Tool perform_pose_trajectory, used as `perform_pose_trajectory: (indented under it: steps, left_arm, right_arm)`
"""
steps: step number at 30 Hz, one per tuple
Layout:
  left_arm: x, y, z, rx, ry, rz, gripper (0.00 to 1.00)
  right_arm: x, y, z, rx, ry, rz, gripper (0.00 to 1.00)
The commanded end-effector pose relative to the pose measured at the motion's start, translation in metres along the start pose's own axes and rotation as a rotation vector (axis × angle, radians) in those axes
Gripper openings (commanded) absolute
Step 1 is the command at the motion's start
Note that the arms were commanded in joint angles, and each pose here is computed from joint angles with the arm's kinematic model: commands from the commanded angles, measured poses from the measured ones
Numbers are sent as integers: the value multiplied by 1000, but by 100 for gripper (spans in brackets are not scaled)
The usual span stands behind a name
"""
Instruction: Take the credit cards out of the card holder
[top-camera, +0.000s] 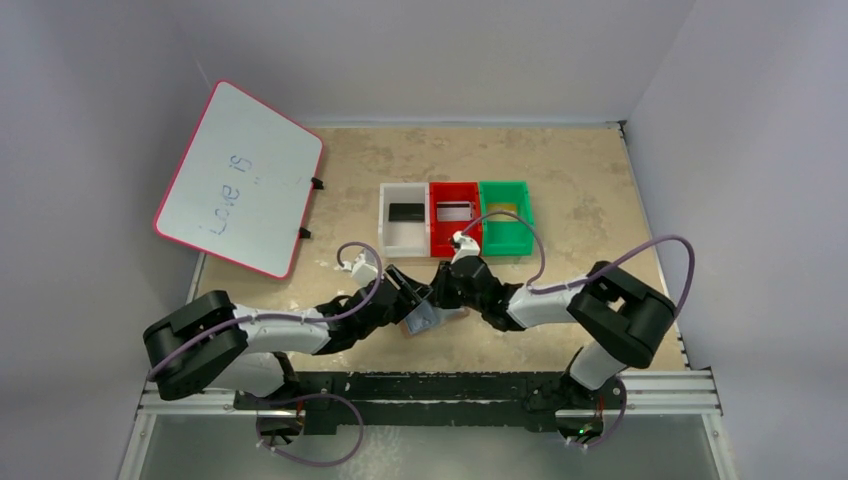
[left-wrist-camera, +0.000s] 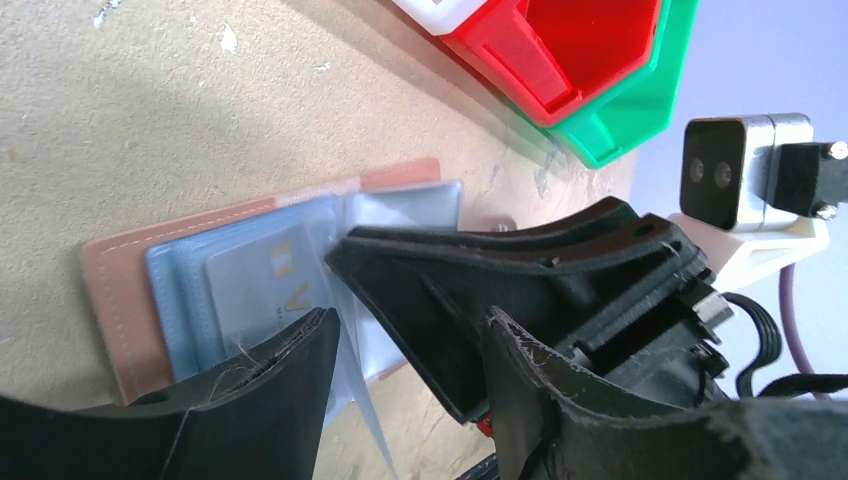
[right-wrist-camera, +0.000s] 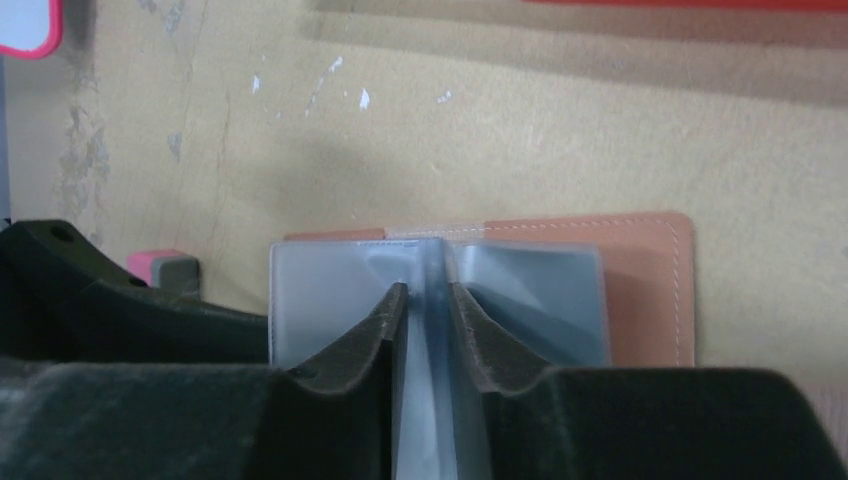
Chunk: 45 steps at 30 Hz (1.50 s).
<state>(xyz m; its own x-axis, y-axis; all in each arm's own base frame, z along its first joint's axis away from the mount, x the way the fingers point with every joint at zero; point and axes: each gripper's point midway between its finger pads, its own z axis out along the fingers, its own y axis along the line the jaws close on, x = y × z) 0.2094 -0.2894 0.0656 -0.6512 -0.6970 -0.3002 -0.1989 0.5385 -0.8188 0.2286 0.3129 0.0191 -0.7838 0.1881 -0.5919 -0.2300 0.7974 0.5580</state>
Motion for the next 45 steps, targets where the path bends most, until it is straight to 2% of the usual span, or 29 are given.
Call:
perform_pose_trajectory:
  steps: [1, 6, 11, 19, 26, 33, 36, 39, 45]
  left_arm:
    - [4, -29, 0, 101, 17, 5, 53]
    - [9, -40, 4, 127, 41, 22, 53]
    - [23, -52, 10, 163, 96, 38, 53]
    - [62, -76, 25, 204, 203, 112, 52]
    - [91, -53, 43, 95, 258, 164, 52]
    - [88, -56, 41, 70, 217, 217, 52]
    - [73, -65, 32, 58, 149, 264, 54]
    - [52, -70, 23, 35, 69, 291, 55]
    - [5, -69, -1, -5, -98, 299, 57]
  right_arm:
    - [22, -28, -22, 94, 79, -23, 28]
    - [-1, -31, -42, 134, -9, -6, 39]
    - [-15, -58, -71, 283, -100, 83, 37]
    - [-38, -86, -123, 373, -284, 212, 41]
    - [-60, -81, -150, 359, -384, 291, 44]
    - [-65, -60, -146, 259, -361, 231, 41]
    - [-62, -60, -143, 273, -342, 222, 37]
    - [-63, -54, -140, 260, -326, 204, 38]
    - [-67, -11, -129, 99, -256, 149, 38]
